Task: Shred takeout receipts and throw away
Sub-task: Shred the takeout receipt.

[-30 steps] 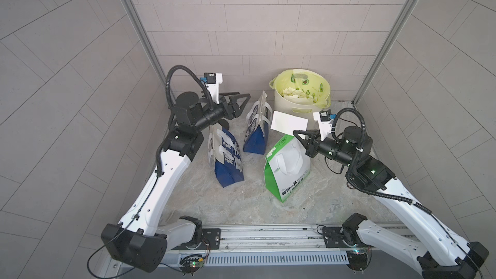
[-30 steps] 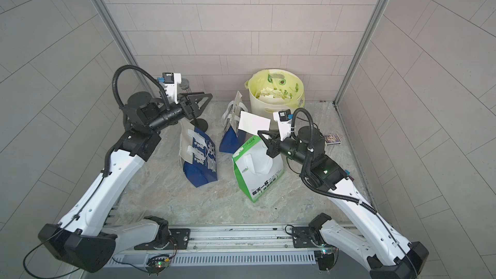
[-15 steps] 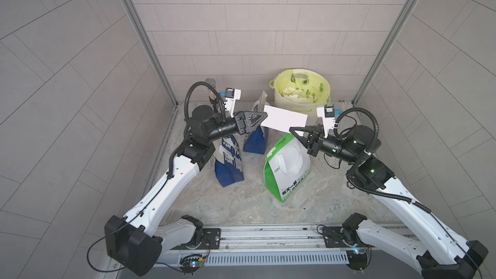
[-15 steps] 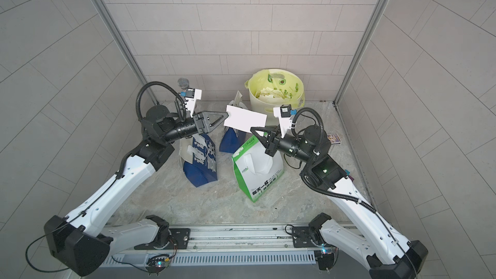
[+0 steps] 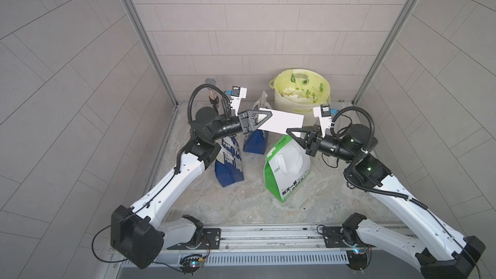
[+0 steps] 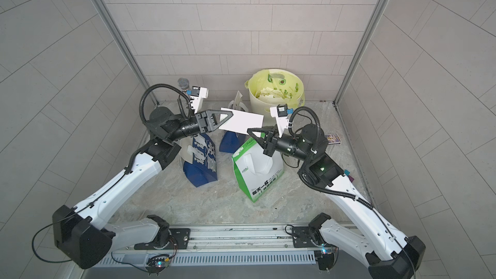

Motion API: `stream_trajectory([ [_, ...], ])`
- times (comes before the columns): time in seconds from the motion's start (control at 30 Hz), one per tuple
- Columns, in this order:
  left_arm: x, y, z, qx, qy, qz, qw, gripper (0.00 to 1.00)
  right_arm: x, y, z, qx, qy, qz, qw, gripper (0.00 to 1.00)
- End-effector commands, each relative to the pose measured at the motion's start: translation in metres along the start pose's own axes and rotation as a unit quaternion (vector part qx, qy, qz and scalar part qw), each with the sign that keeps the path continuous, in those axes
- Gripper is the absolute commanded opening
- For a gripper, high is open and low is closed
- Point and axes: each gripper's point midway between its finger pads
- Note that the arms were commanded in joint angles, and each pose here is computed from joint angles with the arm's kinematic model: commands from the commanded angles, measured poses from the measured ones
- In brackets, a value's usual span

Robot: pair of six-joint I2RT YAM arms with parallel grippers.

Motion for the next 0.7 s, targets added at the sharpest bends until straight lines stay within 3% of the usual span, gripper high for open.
stream_trajectory([
  [0.0,-0.003,-0.003,-0.015,0.029,-0.015,0.009,0.999,0.17,-0.009,0.005,0.012,-0.005,0.015,-0.004,1.0,0.0],
  [0.07,-0.003,-0.004,-0.015,0.029,-0.017,0.013,0.999,0.09,-0.005,0.006,0.01,0.006,0.021,0.009,1.0,0.0],
  [0.2,-0.001,-0.003,-0.013,0.022,-0.029,0.016,0.999,0.05,-0.001,0.01,0.003,0.032,0.026,0.022,0.999,0.0],
  [0.23,0.001,-0.002,-0.013,0.019,-0.035,0.019,0.999,0.03,0.001,0.012,-0.003,0.056,0.027,0.029,0.998,0.09],
  [0.33,0.006,0.001,-0.014,0.009,-0.063,0.03,0.998,0.0,0.002,0.022,-0.023,0.131,0.04,0.059,0.989,0.53],
  [0.43,0.015,0.004,-0.01,-0.006,-0.095,0.051,0.994,0.0,-0.007,0.027,-0.022,0.145,0.065,0.075,0.984,0.79],
  [0.53,0.028,0.006,-0.003,-0.013,-0.116,0.082,0.99,0.0,-0.009,0.028,-0.03,0.173,0.069,0.115,0.976,0.88],
  [0.67,0.04,0.006,0.004,-0.003,-0.105,0.111,0.988,0.0,-0.002,0.012,-0.019,0.119,0.059,0.165,0.977,0.9],
])
Point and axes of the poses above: each gripper's point midway between its finger pads, its own y axis back along the fingers, its own z axis along the line the jaws close on, x = y × z, and after that the axes turned 8 degrees about y, right-handed
